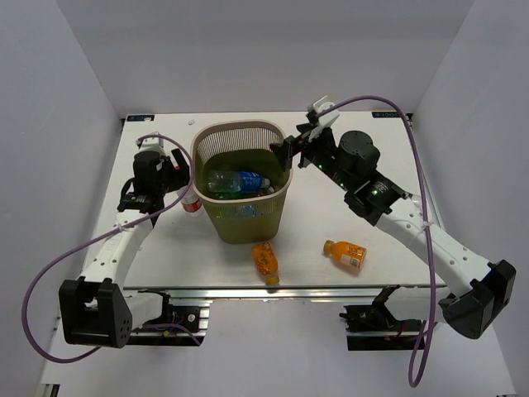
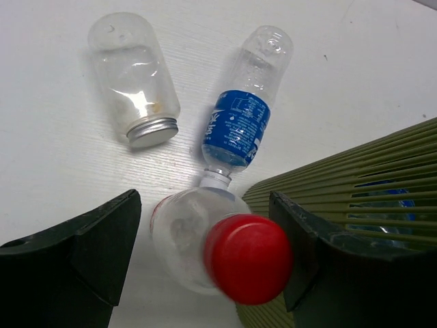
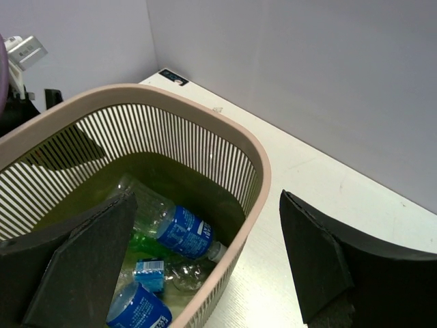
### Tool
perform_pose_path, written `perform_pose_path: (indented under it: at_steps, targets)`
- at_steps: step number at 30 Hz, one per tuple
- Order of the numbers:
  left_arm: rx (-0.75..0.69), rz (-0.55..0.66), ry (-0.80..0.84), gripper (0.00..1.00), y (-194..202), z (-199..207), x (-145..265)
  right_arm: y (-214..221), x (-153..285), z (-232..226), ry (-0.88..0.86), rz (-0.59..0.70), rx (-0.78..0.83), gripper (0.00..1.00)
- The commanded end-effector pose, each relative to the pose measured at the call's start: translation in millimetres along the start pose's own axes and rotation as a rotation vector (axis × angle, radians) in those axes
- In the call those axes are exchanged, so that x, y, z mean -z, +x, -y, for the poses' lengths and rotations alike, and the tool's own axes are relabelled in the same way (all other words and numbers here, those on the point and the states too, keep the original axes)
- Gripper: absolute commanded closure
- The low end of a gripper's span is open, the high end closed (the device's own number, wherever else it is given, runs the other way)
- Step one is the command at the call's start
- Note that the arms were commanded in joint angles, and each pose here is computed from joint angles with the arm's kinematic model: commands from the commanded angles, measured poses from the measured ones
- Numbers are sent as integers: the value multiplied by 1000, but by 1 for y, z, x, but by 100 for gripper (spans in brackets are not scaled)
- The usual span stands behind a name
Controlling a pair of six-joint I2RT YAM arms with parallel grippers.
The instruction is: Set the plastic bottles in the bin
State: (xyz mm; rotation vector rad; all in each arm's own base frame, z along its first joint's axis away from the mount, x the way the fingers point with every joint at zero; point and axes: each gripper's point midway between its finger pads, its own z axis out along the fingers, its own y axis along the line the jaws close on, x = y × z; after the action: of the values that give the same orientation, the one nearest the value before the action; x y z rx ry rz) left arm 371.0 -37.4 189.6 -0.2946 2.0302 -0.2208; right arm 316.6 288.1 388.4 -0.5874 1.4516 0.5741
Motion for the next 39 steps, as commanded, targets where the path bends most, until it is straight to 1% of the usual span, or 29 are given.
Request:
perform_pose_path:
  at_steps: [1, 4, 5, 7, 8, 10, 11, 12, 14, 15, 17, 18, 21, 22, 24, 25, 26, 27, 28, 29, 30, 31, 32, 34, 35, 37, 38, 39]
  targets:
    - [-15, 37, -19, 18, -6, -2, 0, -22, 10, 11, 51, 77, -15, 11]
    - [-26, 52, 5, 27, -8, 2, 4, -17, 14, 18, 83, 75, -16, 11]
    - [-31, 50, 17, 33, -6, 3, 5, -19, 17, 19, 89, 83, -16, 11]
    - [-27, 64, 29, 41, -9, 6, 11, -8, 19, 19, 97, 64, -47, 11]
    - [-27, 71, 33, 49, -11, 7, 13, -7, 22, 19, 100, 66, -54, 11]
    - [-21, 89, 31, 56, -18, 7, 22, 8, 25, 22, 118, 40, -71, 11]
    - [-19, 95, 28, 59, -20, 7, 26, 8, 28, 24, 128, 42, -77, 11]
    - [-8, 118, 16, 65, -29, 7, 31, 11, 30, 27, 144, 38, -83, 11]
    - [20, 139, -22, 71, -38, 2, 44, 17, 36, 31, 166, 32, -95, 11]
    - [33, 163, -77, 71, -49, -6, 52, 19, 39, 36, 190, 28, -98, 11]
    - [84, 221, -142, 73, -67, -14, 69, 23, 47, 42, 222, 28, -107, 11]
    - [110, 266, -228, 74, -83, -27, 82, 25, 50, 47, 247, 26, -107, 11]
    - [168, 371, -280, 77, -115, -32, 104, 33, 59, 62, 323, 15, -108, 11]
    - [175, 421, -257, 78, -136, -25, 114, 34, 63, 68, 353, 12, -107, 11]
    - [174, 464, -199, 80, -159, -10, 123, 46, 72, 92, 474, -5, -97, 11]
    - [168, 494, -109, 81, -179, 9, 135, 53, 75, 102, 514, -15, -94, 11]
    - [161, 497, -63, 84, -187, 20, 136, 68, 79, 120, 561, -42, -110, 11]
    - [153, 516, -3, 85, -199, 32, 142, 80, 82, 130, 578, -72, -140, 11]
    - [121, 534, 114, 85, -214, 56, 157, 100, 83, 139, 589, -131, -171, 11]
    - [111, 557, 166, 85, -225, 68, 162, 117, 88, 156, 588, -155, -244, 11]
    - [101, 575, 209, 84, -233, 77, 169, 130, 91, 163, 589, -175, -274, 11]
    - [73, 606, 283, 84, -247, 92, 186, 136, 99, 178, 618, -178, -293, 11]
    - [62, 620, 320, 84, -254, 100, 194, 139, 99, 179, 600, -175, -304, 11]
    - [16, 615, 411, 83, -260, 119, 201, 147, 105, 186, 622, -185, -306, 11]
    - [-30, 612, 521, 83, -262, 139, 216, 148, 109, 192, 636, -188, -309, 11]
    - [-84, 568, 637, 80, -254, 159, 217, 150, 112, 194, 616, -207, -292, 11]
    - [-135, 523, 750, 79, -242, 175, 224, 149, 107, 186, 550, -218, -283, 11]
    - [-150, 493, 796, 79, -234, 181, 224, 152, 104, 179, 499, -246, -275, 11]
